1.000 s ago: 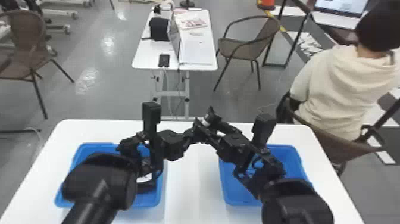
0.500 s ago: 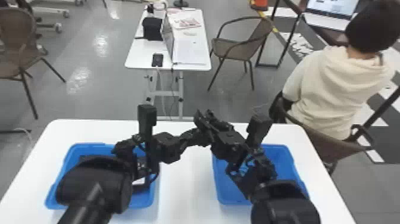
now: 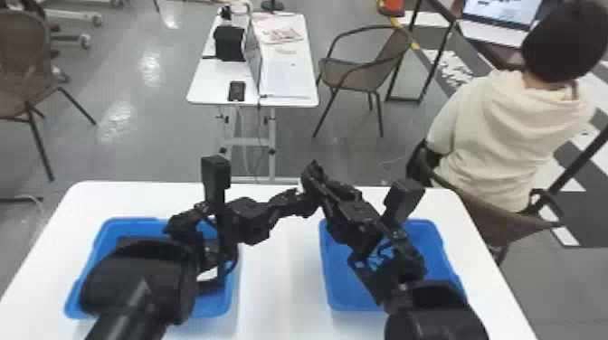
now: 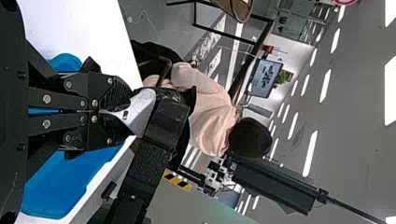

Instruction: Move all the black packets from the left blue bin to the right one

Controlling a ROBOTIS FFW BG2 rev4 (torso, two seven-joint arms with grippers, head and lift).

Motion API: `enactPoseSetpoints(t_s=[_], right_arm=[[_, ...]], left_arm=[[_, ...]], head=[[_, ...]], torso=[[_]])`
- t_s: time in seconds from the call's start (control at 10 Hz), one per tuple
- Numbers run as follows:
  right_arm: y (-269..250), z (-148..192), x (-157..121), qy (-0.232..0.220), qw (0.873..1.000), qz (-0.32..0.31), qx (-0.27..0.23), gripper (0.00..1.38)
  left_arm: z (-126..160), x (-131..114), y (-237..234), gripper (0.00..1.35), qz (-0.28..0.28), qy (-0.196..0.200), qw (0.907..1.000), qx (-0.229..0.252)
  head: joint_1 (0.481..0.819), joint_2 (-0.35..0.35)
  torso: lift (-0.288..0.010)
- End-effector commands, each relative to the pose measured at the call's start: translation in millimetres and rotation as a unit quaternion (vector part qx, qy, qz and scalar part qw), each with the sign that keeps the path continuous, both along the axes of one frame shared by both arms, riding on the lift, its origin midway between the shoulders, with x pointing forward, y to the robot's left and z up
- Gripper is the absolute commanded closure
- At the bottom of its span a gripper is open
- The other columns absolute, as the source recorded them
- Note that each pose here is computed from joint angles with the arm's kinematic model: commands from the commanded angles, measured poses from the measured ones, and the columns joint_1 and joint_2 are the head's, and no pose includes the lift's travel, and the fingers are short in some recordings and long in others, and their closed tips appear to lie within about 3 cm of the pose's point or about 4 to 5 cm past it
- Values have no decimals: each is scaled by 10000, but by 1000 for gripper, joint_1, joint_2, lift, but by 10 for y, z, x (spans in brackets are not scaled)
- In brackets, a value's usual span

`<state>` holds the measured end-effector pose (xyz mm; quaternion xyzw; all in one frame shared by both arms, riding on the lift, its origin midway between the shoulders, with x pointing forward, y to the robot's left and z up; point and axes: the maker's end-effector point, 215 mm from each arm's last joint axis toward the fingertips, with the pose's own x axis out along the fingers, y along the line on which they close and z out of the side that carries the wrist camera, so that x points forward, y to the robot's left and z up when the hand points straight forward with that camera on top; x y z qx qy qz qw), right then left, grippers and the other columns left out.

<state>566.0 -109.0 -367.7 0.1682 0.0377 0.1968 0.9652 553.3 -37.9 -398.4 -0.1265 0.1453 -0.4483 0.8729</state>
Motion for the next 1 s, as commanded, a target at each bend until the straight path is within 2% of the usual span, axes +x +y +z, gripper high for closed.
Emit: enactPoseSetpoints(t_s=[0.0, 0.3, 0.4, 0.5, 0.6, 0.8, 0.9], right_arm=[[-15, -30, -8, 18, 10000, -10, 19, 1259], [29, -96, -21, 101, 9982, 58, 581, 1266], [75, -194, -35, 269, 9947, 195, 977, 987], [47, -156, -31, 183, 9949, 156, 983, 522], [16, -108, -32, 103, 9945, 124, 1037, 309], [-101, -39, -12, 28, 9946, 39, 1040, 93], [-166, -7, 0, 2, 9941, -37, 1080, 94]], left_arm=[[15, 4, -4, 1165, 8, -5, 10000, -30], [17, -13, -22, 1165, -12, 11, 10000, -66], [14, -13, -22, 1165, -12, 10, 10000, -59], [12, -16, -21, 1165, -17, 11, 10000, -57], [12, -16, -21, 1165, -17, 11, 10000, -57], [10, -16, -8, 1165, -8, 13, 10000, -61], [1, -15, 1, 1165, 6, 22, 10000, -60]], head=[[695, -143], [695, -145], [695, -142], [695, -139], [695, -137], [695, -145], [695, -147]], torso=[[0], [0], [0], [0], [0], [0], [0]])
